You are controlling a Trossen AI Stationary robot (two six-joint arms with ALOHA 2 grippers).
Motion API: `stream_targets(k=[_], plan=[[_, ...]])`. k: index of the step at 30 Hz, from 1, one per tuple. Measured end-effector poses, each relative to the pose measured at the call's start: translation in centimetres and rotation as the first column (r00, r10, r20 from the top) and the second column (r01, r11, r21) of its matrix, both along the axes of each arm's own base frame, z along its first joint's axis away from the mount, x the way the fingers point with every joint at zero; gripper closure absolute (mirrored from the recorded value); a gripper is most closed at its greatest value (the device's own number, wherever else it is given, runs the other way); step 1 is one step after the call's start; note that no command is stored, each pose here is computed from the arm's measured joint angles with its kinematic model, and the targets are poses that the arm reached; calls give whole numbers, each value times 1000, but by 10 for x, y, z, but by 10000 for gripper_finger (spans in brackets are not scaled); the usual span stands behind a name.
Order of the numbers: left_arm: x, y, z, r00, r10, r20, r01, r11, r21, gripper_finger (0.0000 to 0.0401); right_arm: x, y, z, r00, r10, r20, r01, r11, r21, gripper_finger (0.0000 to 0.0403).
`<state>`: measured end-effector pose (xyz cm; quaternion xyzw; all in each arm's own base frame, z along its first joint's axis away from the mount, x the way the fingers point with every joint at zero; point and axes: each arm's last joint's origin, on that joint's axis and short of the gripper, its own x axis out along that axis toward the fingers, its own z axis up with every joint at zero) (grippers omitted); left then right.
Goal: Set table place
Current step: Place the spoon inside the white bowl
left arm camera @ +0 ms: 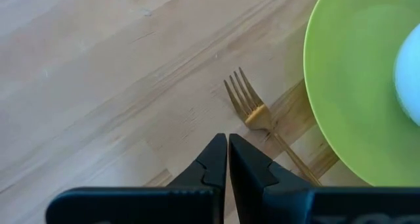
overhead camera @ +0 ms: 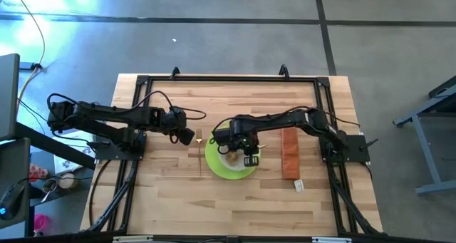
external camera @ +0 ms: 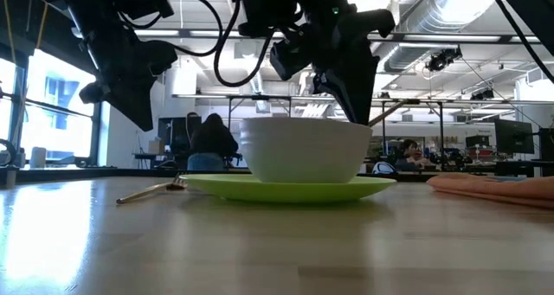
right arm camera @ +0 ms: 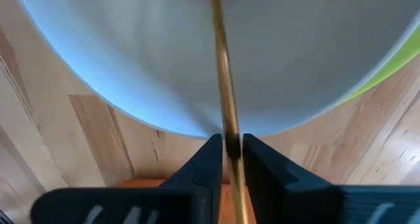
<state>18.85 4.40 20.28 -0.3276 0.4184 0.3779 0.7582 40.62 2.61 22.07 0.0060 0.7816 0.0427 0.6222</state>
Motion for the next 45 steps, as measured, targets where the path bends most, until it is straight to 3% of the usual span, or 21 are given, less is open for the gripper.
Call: stream_targets(k=[6,15,19,23,30,36,45], plan=[[0,0,0,1000,0,0,0,1000,0,393,7,0,17,997,-4,79,4,1000,-8,350],[0,0,0,1000,0,1,0,1000,-1,393,17,-17,73,958,-6,286,47,989,-137,362],[0,0,0,1000,-1,1,1,1000,-3,393,15,-38,64,968,-49,248,87,986,-144,395],[0,0,0,1000,-1,0,1,1000,-4,393,10,-52,37,987,-81,140,102,983,-153,401],[-1,0,0,1000,-2,-8,2,1000,-8,393,-7,-48,-12,994,-80,-70,72,991,-116,403],[-1,0,0,1000,-3,-7,3,1000,-9,393,-5,-33,-16,998,-51,-46,47,996,-81,403],[-1,-1,0,1000,-6,-5,6,1000,-15,393,14,-33,9,987,-62,146,72,995,-63,403]])
